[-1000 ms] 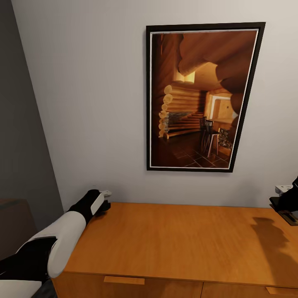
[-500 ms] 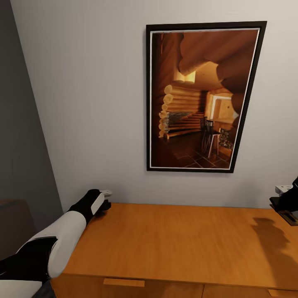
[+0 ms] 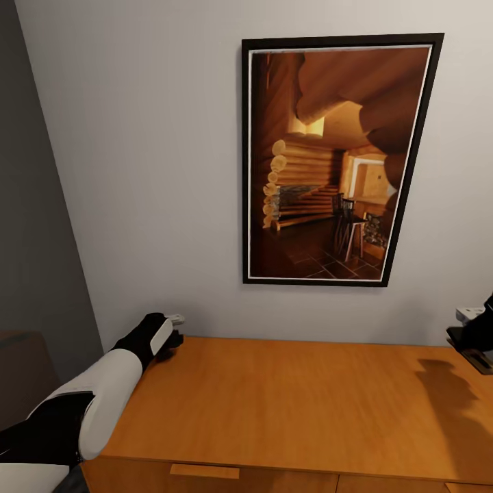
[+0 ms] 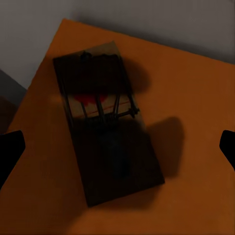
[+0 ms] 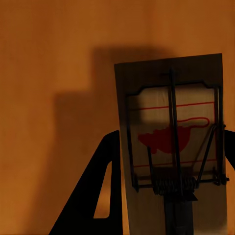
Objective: Take the four mousetraps from the cabinet in the bathroom and place them on the bathroom floor. Make sure all four end up on the same floor surface, and ensure that at least two of them are either under or directly next to the same bathroom sink.
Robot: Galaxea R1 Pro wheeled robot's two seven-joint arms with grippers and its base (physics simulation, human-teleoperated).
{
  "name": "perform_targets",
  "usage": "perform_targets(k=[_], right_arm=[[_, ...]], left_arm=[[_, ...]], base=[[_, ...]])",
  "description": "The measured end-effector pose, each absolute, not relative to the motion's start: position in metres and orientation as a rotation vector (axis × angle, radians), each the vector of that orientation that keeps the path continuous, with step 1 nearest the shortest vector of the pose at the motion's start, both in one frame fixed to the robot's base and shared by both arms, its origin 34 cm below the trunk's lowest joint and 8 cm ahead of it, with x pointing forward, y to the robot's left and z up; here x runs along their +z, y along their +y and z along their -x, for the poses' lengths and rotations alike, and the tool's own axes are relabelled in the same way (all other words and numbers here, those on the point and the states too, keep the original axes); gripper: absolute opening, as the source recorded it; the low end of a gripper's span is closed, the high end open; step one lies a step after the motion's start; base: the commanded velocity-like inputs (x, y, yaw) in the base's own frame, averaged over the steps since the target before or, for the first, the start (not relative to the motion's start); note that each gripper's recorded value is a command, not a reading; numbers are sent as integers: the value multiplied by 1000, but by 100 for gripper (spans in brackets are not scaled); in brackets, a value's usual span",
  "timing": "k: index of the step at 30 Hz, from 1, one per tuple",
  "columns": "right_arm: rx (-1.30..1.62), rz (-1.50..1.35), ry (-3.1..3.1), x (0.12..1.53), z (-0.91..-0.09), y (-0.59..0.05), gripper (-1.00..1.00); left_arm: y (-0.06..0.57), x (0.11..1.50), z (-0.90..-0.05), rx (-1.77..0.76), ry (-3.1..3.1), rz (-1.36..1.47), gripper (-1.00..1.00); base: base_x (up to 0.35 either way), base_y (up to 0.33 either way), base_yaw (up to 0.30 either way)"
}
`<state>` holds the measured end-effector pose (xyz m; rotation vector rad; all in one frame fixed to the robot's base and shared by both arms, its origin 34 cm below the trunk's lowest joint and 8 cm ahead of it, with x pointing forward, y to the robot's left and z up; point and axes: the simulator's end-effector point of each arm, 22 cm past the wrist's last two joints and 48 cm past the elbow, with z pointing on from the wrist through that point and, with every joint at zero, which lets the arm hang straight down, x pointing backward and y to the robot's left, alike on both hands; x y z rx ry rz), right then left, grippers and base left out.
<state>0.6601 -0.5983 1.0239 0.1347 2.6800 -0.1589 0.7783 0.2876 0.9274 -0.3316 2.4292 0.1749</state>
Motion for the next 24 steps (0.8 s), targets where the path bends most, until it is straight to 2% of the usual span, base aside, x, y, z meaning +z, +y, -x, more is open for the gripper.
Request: perform_targets(k=[24], right_arm=[[-149, -148, 2696, 1017, -657, -598, -100]], left_arm=[[309, 919, -777, 195, 2408, 371, 100]], base=[[0, 0, 0]])
